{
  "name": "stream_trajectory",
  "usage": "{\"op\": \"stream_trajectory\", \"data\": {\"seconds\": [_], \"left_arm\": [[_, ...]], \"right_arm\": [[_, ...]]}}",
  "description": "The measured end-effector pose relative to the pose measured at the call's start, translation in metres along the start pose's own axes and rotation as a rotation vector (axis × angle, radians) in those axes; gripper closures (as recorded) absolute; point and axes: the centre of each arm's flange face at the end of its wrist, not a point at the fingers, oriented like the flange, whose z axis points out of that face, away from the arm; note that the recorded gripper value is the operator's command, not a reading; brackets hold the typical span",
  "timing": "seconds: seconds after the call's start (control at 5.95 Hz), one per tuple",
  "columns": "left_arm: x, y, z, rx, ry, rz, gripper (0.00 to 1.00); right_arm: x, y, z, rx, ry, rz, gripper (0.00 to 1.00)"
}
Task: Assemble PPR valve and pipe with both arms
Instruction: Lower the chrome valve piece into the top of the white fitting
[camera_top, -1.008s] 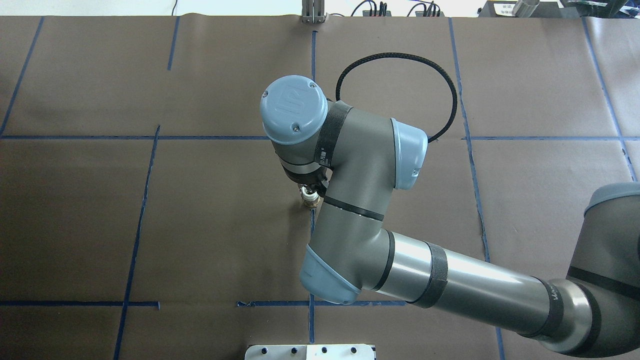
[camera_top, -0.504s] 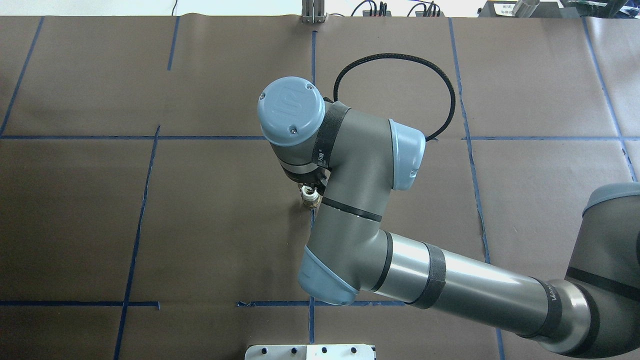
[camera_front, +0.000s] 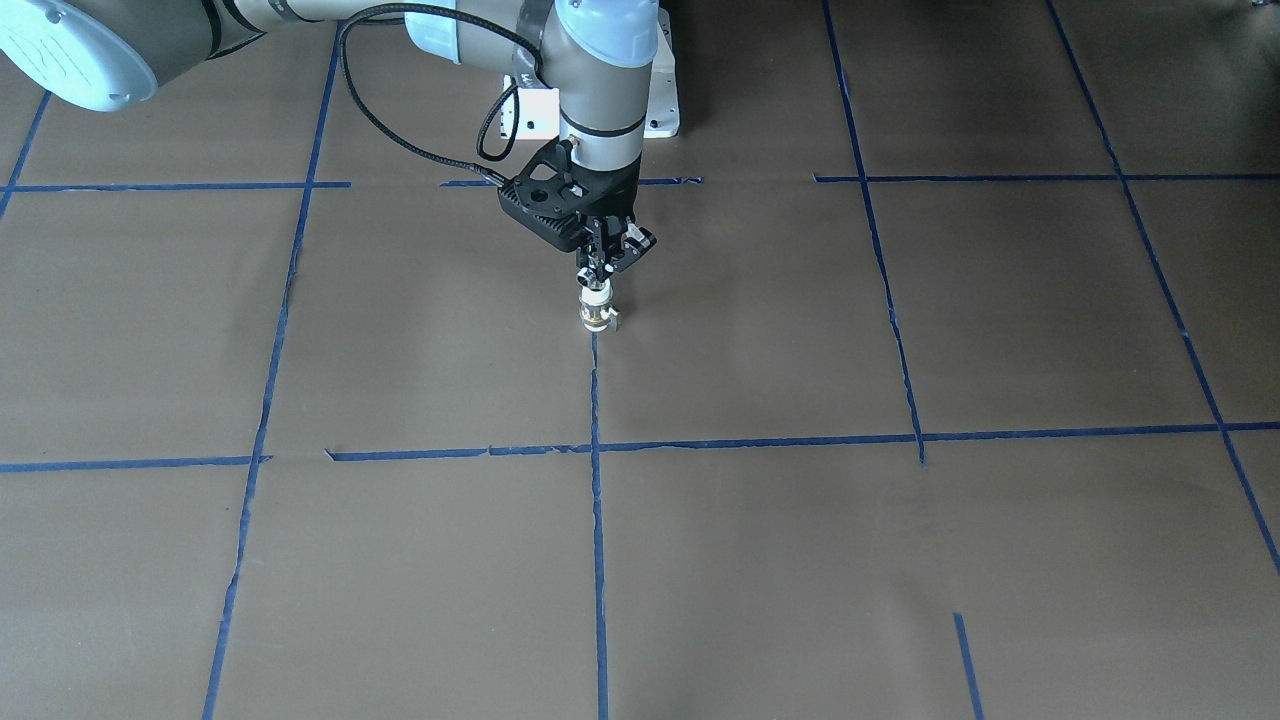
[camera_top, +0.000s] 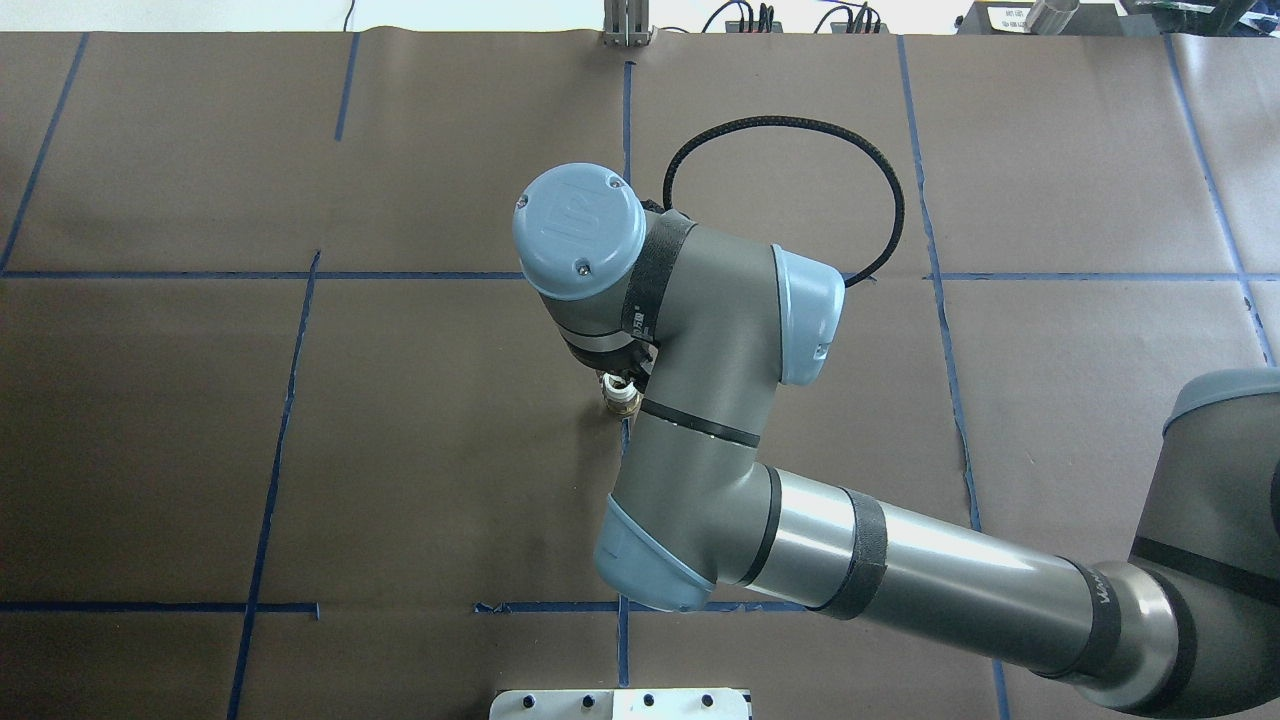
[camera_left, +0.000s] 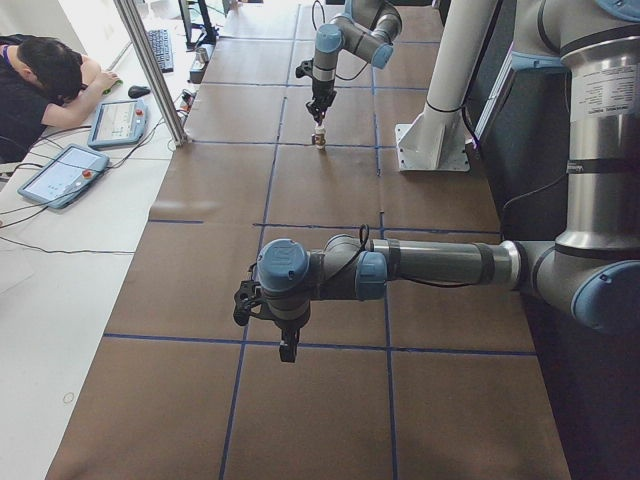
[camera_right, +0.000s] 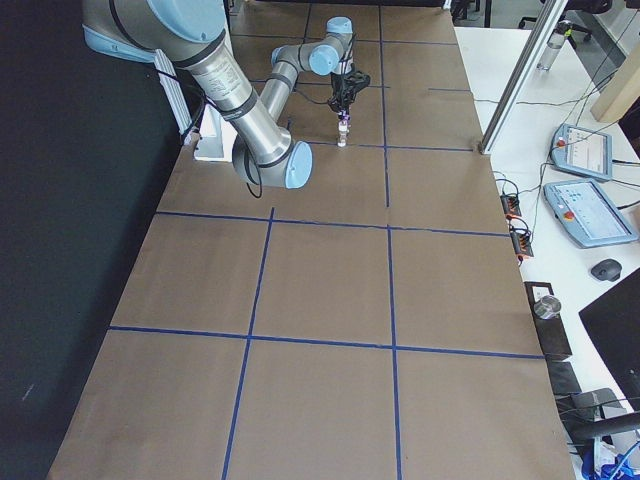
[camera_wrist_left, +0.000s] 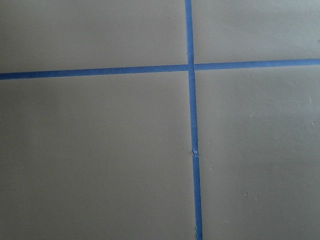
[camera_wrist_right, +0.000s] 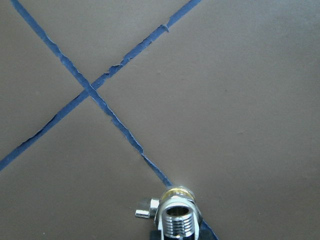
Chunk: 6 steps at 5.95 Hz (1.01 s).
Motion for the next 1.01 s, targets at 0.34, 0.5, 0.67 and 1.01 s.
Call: {"op": "stream_trajectory", "data": {"seconds": [0.34,0.5,0.67,1.01], "left_arm": [[0.0,-0.001,0.0,0.001,0.0,0.001,0.0],[0.001,-0.001,-0.001,0.001,0.001,0.001,0.0],[0.001,-0.001,-0.001,0.001,0.0,0.001,0.0],[0.001,-0.001,-0.001,0.001,0.001,0.001,0.0]], "right_arm": [[0.0,0.0,0.002,0.003,0.002,-0.001,1.0],[-0.001,-0.001,0.005,0.004,0.001,-0.004,1.0],[-0.003,-0.001,0.008,0.003,-0.004,-0.008,1.0],[-0.003,0.002,0.016,0.001,-0.001,-0.013,0.99]]}}
